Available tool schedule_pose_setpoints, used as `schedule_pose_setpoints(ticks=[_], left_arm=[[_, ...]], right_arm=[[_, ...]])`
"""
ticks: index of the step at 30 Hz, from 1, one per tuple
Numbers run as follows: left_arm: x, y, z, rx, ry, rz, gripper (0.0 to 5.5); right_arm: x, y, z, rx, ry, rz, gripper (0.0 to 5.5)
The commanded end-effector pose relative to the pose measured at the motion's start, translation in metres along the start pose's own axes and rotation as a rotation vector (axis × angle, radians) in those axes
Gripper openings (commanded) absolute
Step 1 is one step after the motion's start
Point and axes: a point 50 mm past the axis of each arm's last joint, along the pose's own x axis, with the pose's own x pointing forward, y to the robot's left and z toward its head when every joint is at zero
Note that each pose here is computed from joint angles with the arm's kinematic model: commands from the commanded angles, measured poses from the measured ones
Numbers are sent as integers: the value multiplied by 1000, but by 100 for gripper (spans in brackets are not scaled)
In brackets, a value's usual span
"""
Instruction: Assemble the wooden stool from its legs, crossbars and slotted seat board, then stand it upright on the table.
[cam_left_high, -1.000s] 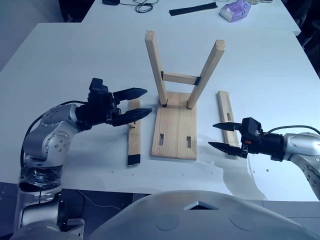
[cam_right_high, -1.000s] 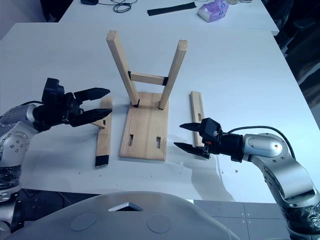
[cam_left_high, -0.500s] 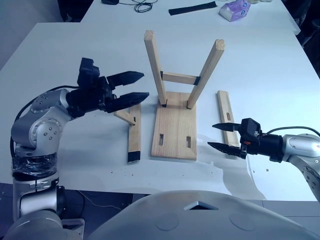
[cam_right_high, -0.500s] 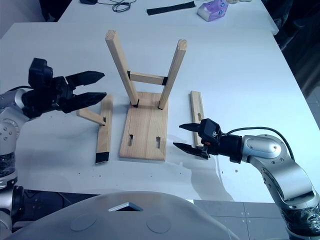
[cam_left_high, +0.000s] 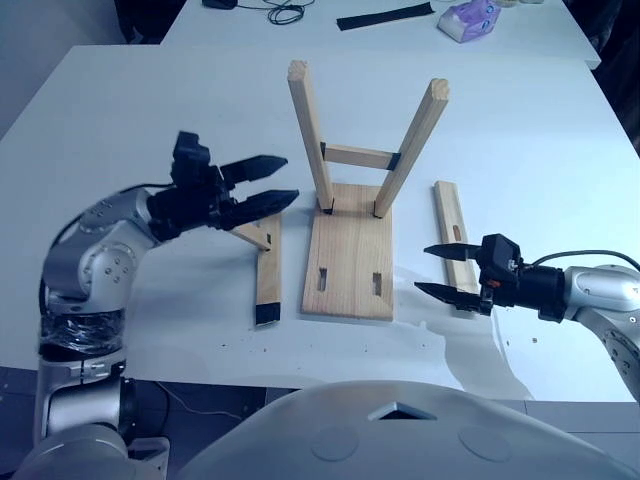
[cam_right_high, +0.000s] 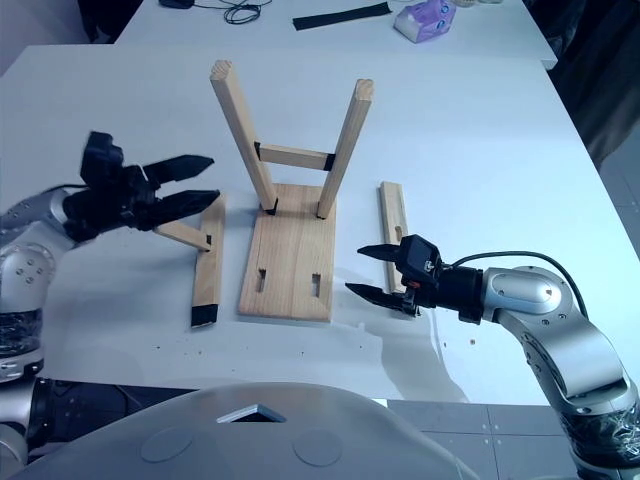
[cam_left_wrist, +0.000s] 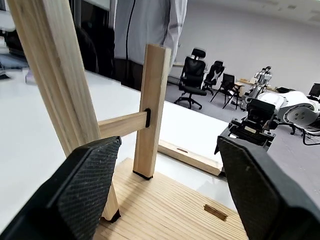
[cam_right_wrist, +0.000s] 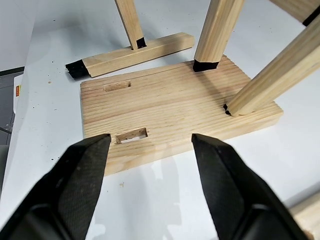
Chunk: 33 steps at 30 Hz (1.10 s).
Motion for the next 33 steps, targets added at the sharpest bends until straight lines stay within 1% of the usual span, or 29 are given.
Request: schedule_pose_setpoints(ticks=[1,5,11,13,14,17,21,24,26,33], left_arm=[[4,0,-13,-31,12,16,357],[12,-2,14,12,-67,-5,357],[29,-19,70,122,-162,-89,357],[35,-30,81,132,-159,-128,357],[39,-38,81,129,-124,-141,357],[43,-58,65,108,6,-153,357],[35,-79,21,59,228,-111,357],[28,-75,1,33,316,-10,357],[25,-73,-14,58,386,37,357],[13,-68,-41,86,498,111,357]], right_arm=[[-1,-2,2,-21,17,2,299],[-2,0,2,-19,14,5,299],[0,6,1,-4,-5,-4,299],[0,6,1,-3,-9,-6,299],[0,5,2,-3,-10,-8,299],[-1,4,3,-9,-10,-16,299],[-3,5,2,-8,-7,-25,299],[-4,6,0,-3,-4,-29,299],[-4,7,0,0,-3,-29,299],[-2,7,-2,5,-3,-29,299]])
